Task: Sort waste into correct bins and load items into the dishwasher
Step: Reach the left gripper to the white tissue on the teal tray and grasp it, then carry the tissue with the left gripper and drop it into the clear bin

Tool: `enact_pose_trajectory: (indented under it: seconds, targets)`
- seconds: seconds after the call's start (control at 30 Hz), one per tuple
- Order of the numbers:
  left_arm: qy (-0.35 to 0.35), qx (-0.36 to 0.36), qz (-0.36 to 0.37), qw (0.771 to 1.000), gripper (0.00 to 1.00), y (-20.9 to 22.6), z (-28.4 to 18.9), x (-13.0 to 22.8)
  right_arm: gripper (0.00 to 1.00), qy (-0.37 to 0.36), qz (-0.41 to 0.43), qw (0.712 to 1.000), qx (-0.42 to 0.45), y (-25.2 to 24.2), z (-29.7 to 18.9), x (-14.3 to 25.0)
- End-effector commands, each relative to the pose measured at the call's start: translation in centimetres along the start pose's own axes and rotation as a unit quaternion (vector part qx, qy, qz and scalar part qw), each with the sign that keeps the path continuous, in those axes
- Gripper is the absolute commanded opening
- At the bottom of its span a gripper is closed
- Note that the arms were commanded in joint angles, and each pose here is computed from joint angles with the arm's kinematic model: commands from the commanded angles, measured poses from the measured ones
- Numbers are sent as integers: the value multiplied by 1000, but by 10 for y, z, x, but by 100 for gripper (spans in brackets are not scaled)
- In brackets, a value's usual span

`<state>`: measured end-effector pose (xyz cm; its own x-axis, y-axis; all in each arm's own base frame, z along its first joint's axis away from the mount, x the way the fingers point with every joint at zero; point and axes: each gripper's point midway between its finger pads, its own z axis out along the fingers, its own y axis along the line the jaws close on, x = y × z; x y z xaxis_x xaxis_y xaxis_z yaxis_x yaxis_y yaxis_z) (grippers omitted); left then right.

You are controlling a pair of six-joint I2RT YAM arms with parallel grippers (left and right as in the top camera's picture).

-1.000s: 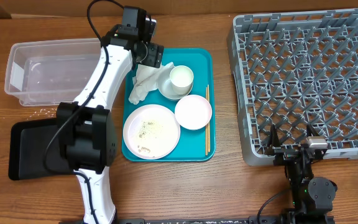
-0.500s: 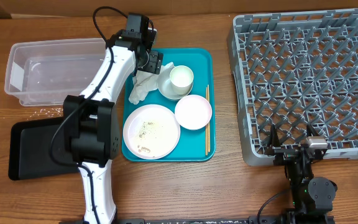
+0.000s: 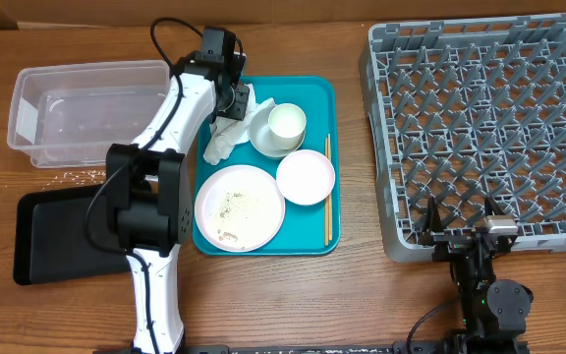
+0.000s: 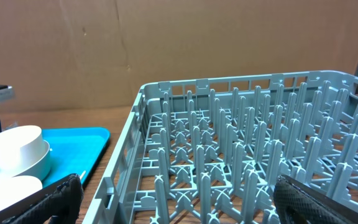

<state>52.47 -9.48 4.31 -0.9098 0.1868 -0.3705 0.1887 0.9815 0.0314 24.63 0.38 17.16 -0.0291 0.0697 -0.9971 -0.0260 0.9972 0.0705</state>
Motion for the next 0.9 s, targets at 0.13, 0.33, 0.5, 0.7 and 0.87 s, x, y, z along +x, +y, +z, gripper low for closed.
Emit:
enact_pose_trajectory:
  seconds: [0.13, 0.33, 0.5, 0.7, 0.87]
  targets:
    - [-21, -5, -4, 1000, 13, 5, -24, -23, 100, -2, -4, 1000, 5, -2, 0, 2]
    - [-21, -3, -15, 1000, 4, 5, -33, -27, 100, -2, -4, 1000, 5, -2, 0, 2]
    - [-19, -3, -33, 999, 4, 5, -43, -30, 100, -2, -4, 1000, 5, -2, 0, 2]
    - [-43, -1, -83, 996, 4, 9, -92, -48, 100, -2, -4, 1000, 5, -2, 0, 2]
    - [-42, -2, -100, 994, 4, 12, -127, -48, 100, -2, -4, 1000, 5, -2, 0, 2]
